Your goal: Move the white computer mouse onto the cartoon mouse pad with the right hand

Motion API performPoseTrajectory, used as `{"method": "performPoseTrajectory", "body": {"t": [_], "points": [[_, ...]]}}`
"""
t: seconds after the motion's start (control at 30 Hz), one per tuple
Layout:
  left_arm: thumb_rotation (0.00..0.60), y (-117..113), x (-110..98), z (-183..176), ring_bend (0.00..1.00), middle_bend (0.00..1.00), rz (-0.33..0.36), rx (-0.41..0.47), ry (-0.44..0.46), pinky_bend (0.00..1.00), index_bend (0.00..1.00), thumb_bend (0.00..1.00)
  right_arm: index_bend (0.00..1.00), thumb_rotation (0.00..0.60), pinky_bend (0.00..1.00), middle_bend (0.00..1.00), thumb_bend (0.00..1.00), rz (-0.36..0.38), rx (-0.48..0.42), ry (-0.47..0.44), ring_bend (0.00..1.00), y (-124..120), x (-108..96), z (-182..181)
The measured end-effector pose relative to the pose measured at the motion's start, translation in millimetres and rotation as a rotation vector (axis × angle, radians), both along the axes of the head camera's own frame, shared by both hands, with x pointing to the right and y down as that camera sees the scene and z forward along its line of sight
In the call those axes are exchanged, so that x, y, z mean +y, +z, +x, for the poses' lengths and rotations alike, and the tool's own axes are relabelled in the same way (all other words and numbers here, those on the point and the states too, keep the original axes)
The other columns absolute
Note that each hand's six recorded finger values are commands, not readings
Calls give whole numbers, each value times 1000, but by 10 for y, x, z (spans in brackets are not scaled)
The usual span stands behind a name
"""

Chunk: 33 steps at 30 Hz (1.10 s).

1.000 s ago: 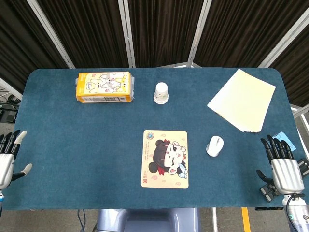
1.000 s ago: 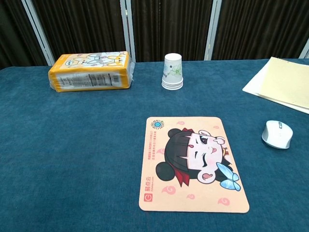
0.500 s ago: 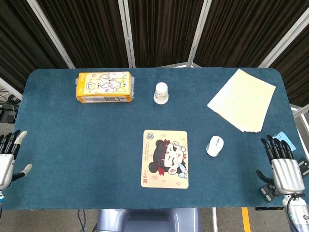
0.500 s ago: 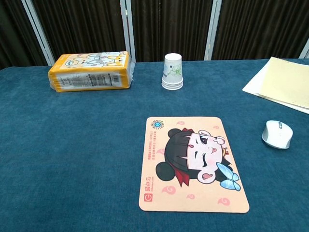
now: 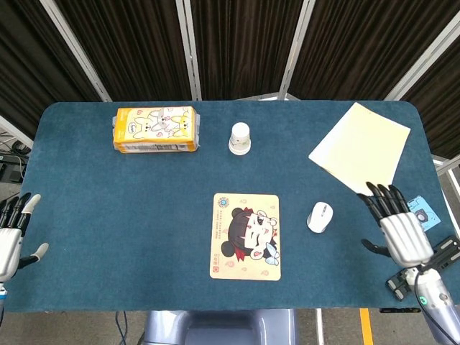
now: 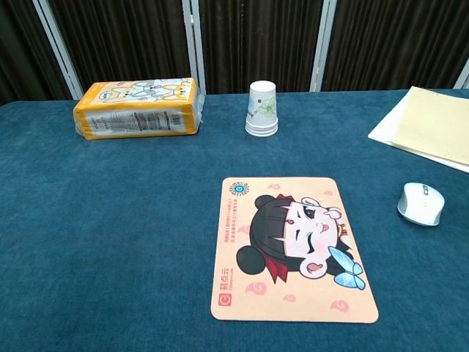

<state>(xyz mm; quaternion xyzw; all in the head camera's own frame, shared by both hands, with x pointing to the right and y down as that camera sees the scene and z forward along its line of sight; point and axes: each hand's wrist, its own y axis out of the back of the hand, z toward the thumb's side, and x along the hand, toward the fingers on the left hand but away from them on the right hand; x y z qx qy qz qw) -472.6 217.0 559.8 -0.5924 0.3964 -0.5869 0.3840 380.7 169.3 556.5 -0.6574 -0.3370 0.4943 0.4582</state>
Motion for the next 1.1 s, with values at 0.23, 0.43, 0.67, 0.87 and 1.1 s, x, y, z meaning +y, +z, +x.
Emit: {"method": "performPoseTrajectory", "body": {"t": [0.23,0.43,0.67,0.87,1.1], "points": [[600,3,-1,1,0,0,2,-2,0,0,0,237,191,600,0,56,71,-51,50,-174,0,186,-287,-284],[600,6,-2,5,0,0,4,-7,-1,0,0,236,192,600,0,57,70,-123,128,-321,0,458,-432,-542],[600,5,-1,8,0,0,5,-9,-2,0,0,237,192,600,0,58,72,-147,236,-468,0,705,-433,-793],[600,7,1,9,0,0,6,-12,-3,0,0,238,192,600,0,58,71,-158,307,-531,0,890,-383,-907],[600,7,2,10,0,0,4,-13,-2,0,0,237,192,600,0,58,70,-190,394,-568,0,1093,-433,-990]]}}
